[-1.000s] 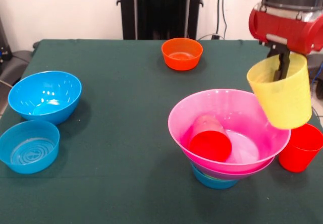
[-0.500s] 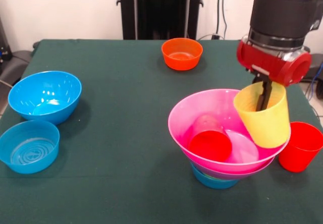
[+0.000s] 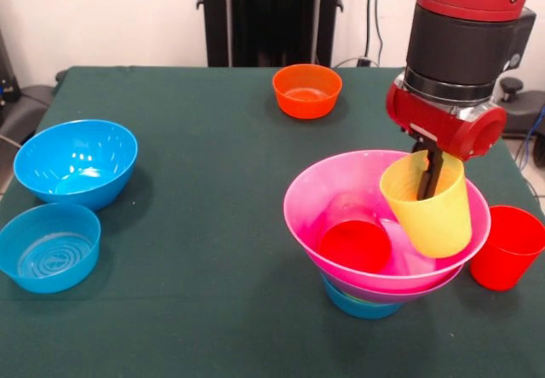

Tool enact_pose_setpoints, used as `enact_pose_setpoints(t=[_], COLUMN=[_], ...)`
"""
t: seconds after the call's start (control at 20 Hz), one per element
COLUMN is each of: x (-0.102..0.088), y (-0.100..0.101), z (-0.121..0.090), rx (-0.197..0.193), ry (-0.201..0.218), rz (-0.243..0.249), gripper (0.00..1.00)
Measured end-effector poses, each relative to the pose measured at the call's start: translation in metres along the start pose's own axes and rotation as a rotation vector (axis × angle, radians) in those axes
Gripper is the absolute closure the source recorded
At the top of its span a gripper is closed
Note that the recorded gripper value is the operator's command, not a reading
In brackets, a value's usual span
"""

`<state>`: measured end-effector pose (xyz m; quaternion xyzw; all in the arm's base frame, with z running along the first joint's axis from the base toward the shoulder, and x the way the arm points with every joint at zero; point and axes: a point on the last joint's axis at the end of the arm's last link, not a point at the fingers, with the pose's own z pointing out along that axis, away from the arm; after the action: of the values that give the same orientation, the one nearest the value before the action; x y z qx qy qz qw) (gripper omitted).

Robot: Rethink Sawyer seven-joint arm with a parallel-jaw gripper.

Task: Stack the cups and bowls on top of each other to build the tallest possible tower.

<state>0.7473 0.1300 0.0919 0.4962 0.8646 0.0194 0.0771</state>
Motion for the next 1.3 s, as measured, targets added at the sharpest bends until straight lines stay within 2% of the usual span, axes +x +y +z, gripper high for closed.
enact_pose_setpoints(t=[0.6, 1.0, 1.2, 1.25, 1.3], x=[-0.003, -0.007, -0.007, -0.007, -0.007], y=[-0.001, 0.001, 0.001, 0.000, 0.000], z=[-0.020, -0.036, -0.039, -0.040, -0.040], rx=[-0.017, -0.049, -0.053, -0.052, -0.051], ry=[0.001, -0.024, -0.025, -0.024, -0.024], rz=[0.013, 0.018, 0.019, 0.020, 0.020], gripper=[1.00, 1.00, 1.00, 0.00, 0.00])
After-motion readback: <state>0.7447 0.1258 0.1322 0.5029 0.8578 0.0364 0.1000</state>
